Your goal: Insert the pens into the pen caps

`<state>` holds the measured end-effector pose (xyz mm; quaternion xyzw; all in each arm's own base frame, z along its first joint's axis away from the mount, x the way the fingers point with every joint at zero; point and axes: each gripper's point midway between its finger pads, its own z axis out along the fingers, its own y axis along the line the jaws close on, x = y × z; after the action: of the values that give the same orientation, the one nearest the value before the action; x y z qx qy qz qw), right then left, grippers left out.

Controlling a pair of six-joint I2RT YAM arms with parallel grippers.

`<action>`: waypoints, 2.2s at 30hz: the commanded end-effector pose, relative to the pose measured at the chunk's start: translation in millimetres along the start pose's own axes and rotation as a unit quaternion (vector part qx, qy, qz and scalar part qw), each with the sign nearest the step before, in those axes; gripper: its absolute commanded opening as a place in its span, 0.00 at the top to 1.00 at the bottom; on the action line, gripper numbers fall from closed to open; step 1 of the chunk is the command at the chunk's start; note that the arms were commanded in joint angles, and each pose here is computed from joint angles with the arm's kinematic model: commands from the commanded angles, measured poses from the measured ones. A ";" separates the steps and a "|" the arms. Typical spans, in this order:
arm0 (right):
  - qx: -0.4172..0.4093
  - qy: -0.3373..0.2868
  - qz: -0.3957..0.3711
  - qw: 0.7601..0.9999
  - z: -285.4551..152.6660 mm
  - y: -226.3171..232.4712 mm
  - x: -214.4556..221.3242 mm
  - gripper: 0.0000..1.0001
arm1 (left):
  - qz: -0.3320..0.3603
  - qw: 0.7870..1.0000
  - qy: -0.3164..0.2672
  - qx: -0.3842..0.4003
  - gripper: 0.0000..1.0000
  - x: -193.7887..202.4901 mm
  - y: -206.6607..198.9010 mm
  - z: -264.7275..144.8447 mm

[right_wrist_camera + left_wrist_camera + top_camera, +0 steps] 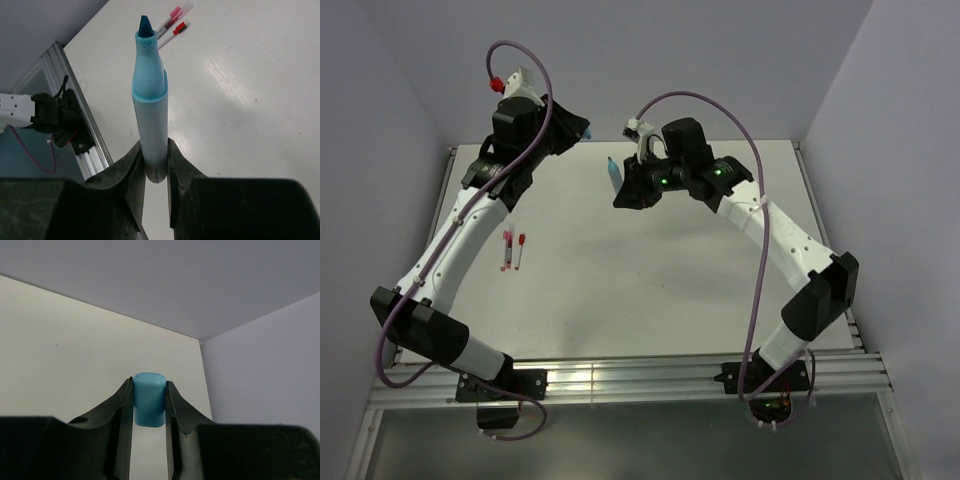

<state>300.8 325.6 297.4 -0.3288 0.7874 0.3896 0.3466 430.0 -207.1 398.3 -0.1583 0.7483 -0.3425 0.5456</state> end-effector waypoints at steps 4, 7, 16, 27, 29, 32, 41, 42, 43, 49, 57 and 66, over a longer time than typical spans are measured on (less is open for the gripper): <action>-0.022 -0.019 0.003 1.000 6.5 8.0 -27.5 1.00 | 0.019 1.000 -0.006 0.002 1.00 5.4 -16.3 -12.8; -0.041 -0.011 0.011 0.999 11.4 11.4 -25.2 1.00 | 0.018 1.000 0.003 0.011 1.00 12.4 -22.5 -13.6; -0.030 -0.010 0.010 0.999 13.5 7.0 -23.5 1.00 | 0.035 0.999 0.012 0.024 1.00 24.2 -31.8 -15.0; -0.004 -0.018 0.027 0.999 12.9 -14.9 -32.6 1.00 | 0.064 0.998 0.015 0.019 1.00 36.6 -28.1 -20.1; -0.002 -0.015 0.028 0.999 13.7 -16.3 -30.5 1.00 | 0.067 0.997 0.016 0.019 1.00 39.4 -28.7 -20.1; -0.002 -0.010 0.030 0.999 13.6 -16.6 -25.3 1.00 | 0.067 0.997 0.015 0.020 1.00 39.0 -31.2 -19.8; -0.010 0.004 0.025 1.000 10.2 -11.7 -10.7 1.00 | 0.062 0.998 0.007 0.021 1.00 32.6 -37.0 -15.7; -0.009 0.004 0.022 1.000 9.9 -11.5 -10.1 1.00 | 0.062 0.998 0.008 0.022 1.00 32.8 -37.3 -15.4; -0.009 0.007 0.024 1.000 10.3 -12.0 -7.4 1.00 | 0.061 0.998 0.009 0.023 1.00 33.2 -38.4 -15.4; -0.003 0.017 0.027 1.000 11.6 -14.4 0.3 1.00 | 0.057 0.998 0.011 0.025 1.00 34.7 -39.2 -15.3; 0.010 0.008 0.027 1.000 10.4 -17.2 -7.7 1.00 | 0.052 0.998 0.026 0.028 1.00 45.7 -35.5 -16.3; 0.020 -0.005 0.030 0.999 11.6 -20.2 -22.1 1.00 | 0.059 0.997 0.048 0.014 1.00 76.8 -27.1 -16.0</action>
<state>324.1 327.6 269.6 -0.2960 0.8221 0.3791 0.3048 394.4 -262.6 352.9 -0.0915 0.7897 -0.3112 0.5208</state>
